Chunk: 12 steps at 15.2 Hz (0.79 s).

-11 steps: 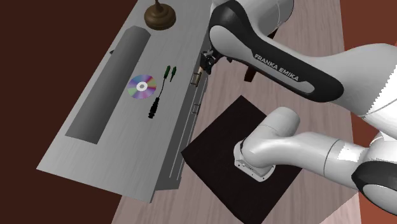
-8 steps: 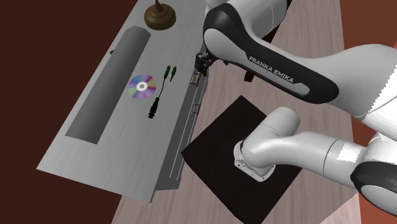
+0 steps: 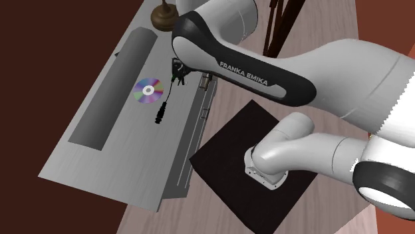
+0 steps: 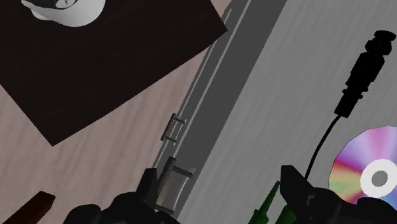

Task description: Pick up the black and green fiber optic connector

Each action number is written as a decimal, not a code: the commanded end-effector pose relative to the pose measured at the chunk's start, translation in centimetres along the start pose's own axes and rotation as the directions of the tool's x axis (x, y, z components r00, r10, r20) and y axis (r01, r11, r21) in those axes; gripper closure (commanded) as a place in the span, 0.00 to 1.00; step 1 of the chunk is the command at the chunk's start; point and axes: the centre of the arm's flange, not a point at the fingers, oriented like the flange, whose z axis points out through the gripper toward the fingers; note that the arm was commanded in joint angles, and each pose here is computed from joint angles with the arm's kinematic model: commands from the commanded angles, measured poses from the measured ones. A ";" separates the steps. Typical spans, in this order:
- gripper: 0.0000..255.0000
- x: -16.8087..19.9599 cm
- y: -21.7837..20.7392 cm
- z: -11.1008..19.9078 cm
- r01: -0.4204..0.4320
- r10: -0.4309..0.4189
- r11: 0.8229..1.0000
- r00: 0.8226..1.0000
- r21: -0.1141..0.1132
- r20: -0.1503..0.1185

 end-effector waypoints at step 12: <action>0.00 2.8 -8.2 3.7 -0.328 0.325 0.943 0.944 0.060 0.046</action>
